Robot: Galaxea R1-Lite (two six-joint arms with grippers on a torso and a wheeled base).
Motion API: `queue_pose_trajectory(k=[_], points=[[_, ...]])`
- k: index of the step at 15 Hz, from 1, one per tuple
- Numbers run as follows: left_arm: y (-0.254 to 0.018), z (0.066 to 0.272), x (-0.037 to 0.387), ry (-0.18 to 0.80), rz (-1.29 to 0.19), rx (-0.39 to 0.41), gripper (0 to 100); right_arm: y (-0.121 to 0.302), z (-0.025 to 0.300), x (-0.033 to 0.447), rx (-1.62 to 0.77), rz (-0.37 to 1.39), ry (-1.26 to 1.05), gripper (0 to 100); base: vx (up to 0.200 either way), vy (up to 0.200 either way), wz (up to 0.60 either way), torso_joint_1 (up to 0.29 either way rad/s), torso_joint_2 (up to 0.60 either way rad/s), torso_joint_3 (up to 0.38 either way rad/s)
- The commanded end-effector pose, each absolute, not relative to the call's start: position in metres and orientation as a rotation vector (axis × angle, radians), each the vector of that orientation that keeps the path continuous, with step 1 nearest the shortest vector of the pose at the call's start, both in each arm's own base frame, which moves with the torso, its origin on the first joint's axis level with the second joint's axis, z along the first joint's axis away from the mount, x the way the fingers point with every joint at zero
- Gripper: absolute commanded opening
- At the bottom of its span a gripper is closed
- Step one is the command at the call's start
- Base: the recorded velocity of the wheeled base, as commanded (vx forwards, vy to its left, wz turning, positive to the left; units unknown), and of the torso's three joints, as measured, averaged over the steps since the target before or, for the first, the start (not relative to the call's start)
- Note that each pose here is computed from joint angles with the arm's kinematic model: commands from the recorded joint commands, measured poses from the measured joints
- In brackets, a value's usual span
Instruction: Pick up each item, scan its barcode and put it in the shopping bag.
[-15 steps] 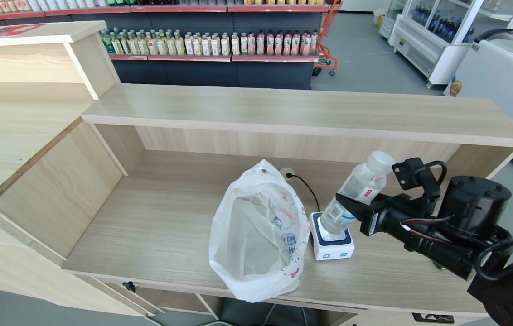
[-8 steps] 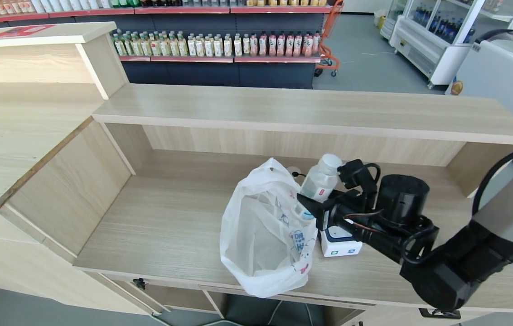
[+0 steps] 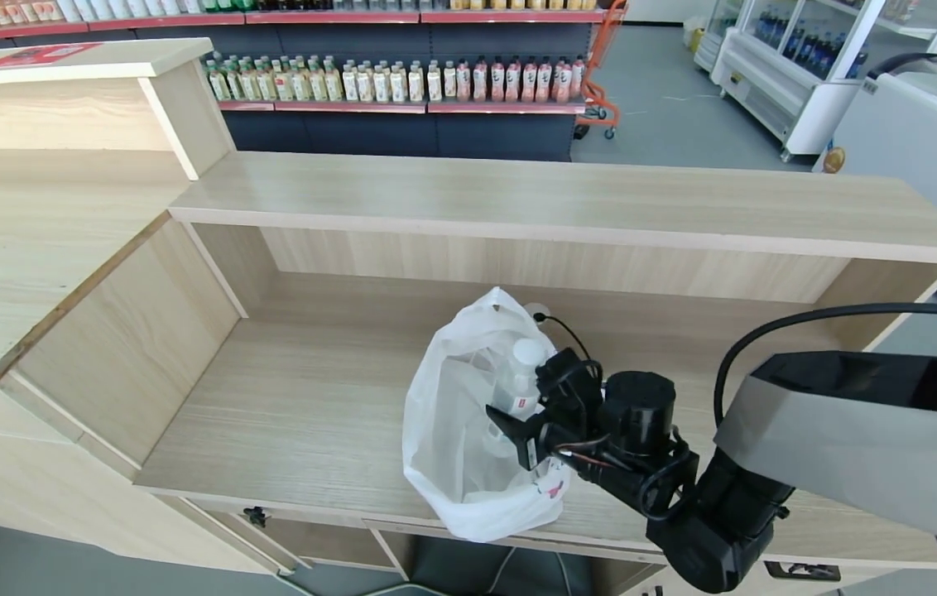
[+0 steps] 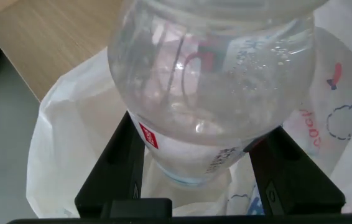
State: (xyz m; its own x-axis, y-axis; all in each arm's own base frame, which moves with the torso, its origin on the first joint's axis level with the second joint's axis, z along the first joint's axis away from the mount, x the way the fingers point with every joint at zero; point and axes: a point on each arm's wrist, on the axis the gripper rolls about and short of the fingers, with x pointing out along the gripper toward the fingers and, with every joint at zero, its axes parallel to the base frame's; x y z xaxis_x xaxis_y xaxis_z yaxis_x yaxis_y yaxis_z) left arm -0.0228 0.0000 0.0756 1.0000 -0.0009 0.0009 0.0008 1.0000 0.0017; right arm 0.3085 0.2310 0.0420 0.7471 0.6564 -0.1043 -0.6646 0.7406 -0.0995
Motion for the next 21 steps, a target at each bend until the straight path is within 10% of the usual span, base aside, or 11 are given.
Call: queue_pose_trajectory(k=[1,14,15,21], points=[[0.000,0.076,-0.023,-0.002,-0.002,0.002,100,0.235,0.022,0.307,-0.161,0.739,0.107,0,0.000,0.000,0.00,0.000,0.00,0.000],[0.000,0.076,-0.023,-0.002,-0.002,0.002,100,0.238,-0.011,0.292,-0.233,0.776,0.124,0,0.000,0.000,0.00,0.000,0.00,0.000],[0.000,0.076,-0.023,-0.002,-0.002,0.002,100,0.236,-0.012,0.289,-0.234,0.778,0.130,100,0.000,0.000,0.00,0.000,0.00,0.000],[0.000,0.076,-0.023,-0.002,-0.002,0.002,100,0.220,0.023,0.309,-0.195,0.706,0.041,100,0.000,0.000,0.00,0.000,0.00,0.000]])
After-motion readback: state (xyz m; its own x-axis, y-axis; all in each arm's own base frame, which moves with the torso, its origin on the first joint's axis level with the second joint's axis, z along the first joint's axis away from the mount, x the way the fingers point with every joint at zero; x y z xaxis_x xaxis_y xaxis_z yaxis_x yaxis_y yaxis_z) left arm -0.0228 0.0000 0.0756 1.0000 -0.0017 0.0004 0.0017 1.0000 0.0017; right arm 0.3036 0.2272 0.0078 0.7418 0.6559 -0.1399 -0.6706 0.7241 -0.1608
